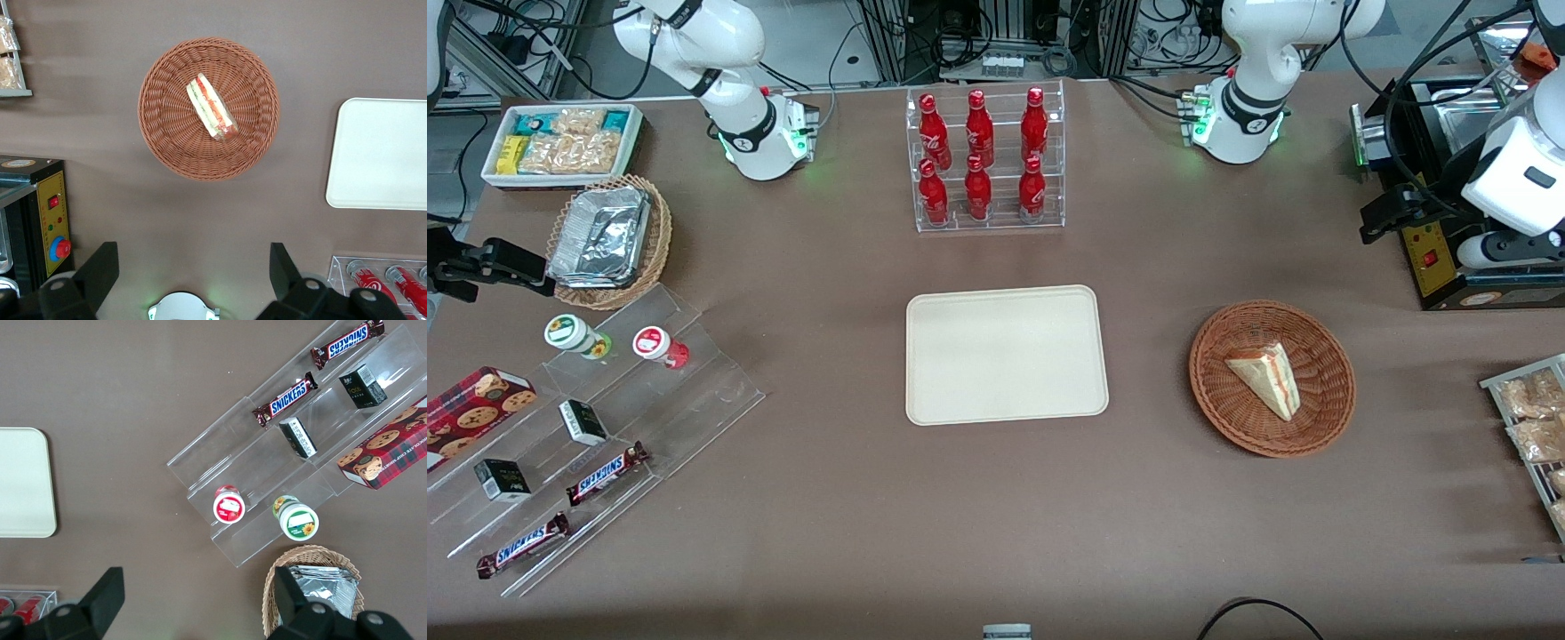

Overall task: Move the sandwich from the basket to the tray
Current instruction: 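Move the left gripper over the wicker basket holding the sandwich, then lower the open left gripper around the wrapped sandwich in the basket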

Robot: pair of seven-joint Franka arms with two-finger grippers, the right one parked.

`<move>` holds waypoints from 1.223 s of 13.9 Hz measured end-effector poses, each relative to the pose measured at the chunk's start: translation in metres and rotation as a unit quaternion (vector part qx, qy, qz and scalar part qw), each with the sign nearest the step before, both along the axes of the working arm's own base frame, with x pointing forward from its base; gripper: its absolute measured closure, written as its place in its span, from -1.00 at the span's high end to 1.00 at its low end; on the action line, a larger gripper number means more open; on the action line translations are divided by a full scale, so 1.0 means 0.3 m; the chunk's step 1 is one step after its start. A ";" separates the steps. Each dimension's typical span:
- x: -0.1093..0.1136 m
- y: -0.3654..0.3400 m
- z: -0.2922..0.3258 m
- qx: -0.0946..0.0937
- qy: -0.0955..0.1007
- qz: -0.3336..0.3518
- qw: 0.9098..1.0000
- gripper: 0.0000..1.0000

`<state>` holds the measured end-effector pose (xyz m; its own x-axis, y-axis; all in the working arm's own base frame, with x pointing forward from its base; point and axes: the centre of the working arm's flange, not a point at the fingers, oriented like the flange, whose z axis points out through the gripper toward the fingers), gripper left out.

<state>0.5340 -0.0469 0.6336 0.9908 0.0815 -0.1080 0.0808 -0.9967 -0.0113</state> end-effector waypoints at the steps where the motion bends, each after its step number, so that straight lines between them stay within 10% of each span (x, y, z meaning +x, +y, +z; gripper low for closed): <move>1: 0.000 0.003 0.001 0.000 0.000 0.000 1.000 1.00; 8: 0.028 0.036 -0.053 0.006 0.009 0.007 1.000 1.00; 17: 0.172 0.033 -0.619 0.014 -0.011 0.044 0.999 1.00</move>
